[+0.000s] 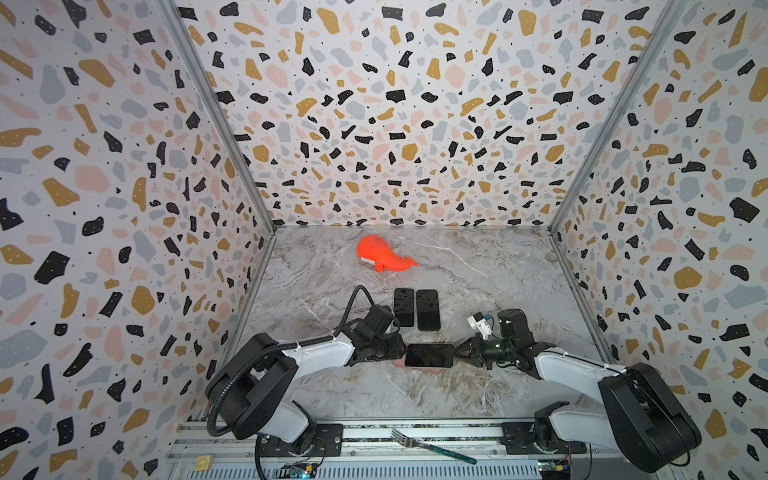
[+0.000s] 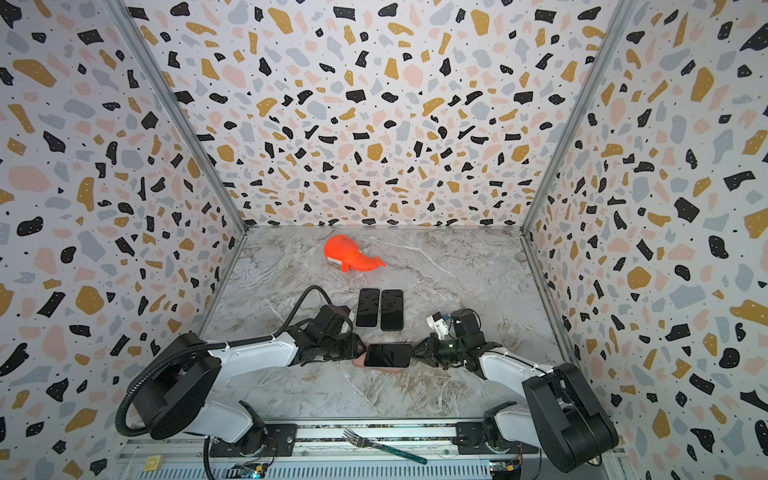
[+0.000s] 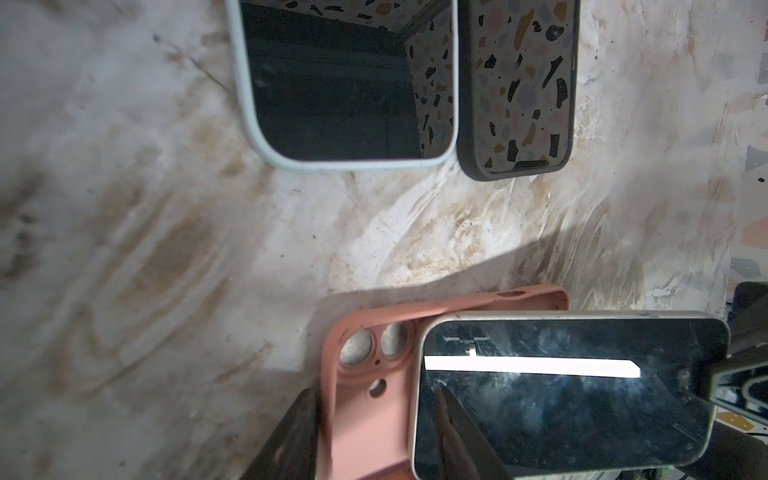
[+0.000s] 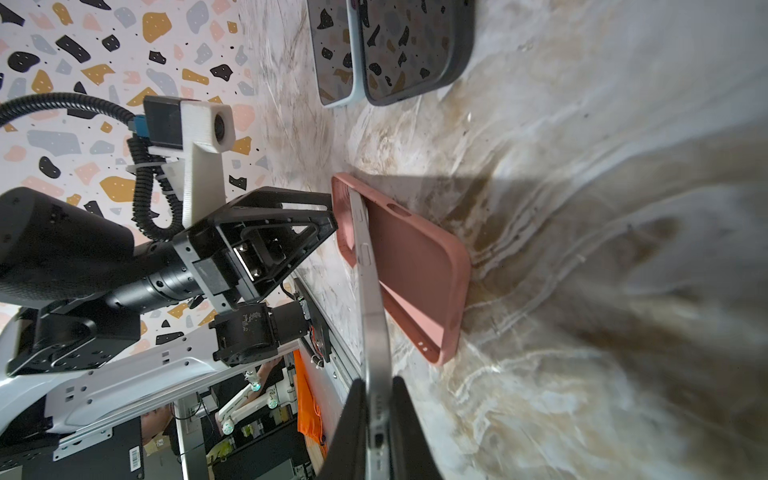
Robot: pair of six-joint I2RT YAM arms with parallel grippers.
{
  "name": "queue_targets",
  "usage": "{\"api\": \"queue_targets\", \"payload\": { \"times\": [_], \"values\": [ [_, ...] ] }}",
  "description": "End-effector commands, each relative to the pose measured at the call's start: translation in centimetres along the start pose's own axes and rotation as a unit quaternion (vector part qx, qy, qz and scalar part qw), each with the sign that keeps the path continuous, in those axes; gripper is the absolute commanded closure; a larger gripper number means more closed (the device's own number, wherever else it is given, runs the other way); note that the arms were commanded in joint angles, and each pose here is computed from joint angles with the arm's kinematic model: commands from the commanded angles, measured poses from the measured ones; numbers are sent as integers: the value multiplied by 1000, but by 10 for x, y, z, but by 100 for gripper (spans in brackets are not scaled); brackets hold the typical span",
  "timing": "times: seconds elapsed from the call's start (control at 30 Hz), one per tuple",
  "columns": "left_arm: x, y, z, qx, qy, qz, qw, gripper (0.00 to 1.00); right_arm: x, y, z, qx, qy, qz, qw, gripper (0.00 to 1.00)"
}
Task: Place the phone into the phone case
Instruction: 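Lower the phone into the pink case with the right gripper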
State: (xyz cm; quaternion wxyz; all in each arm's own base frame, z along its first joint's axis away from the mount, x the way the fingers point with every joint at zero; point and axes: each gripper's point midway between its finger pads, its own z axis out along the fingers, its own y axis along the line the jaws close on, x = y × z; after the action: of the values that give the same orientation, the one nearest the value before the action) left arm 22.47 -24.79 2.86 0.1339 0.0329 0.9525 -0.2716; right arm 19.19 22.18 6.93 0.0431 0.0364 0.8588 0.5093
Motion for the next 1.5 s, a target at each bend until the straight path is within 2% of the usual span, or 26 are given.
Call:
{"api": "queue_targets", "payload": {
  "times": [0.0, 0.47, 0.77, 0.97, 1.17, 1.47],
  "values": [
    [2, 3, 1, 2, 0, 5, 1000, 54, 2, -17, 4, 35, -3, 5, 999, 100],
    [4, 2, 4, 10, 5, 6, 1000, 56, 7, -29, 16, 43, 32, 0, 999, 100],
    [2, 0, 5, 14, 4, 7, 1000, 56, 7, -19, 24, 42, 52, -29, 997, 100],
    [1, 0, 3, 9, 2, 12, 1000, 56, 12, -16, 27, 37, 74, -27, 996, 100],
    [-2, 6, 3, 1, 2, 14, 1000, 57, 11, -21, 25, 66, 90, -33, 993, 100],
    [-2, 0, 7, 29, 16, 18, 999, 57, 4, -19, 21, 83, 94, -46, 991, 100]
  ]
}}
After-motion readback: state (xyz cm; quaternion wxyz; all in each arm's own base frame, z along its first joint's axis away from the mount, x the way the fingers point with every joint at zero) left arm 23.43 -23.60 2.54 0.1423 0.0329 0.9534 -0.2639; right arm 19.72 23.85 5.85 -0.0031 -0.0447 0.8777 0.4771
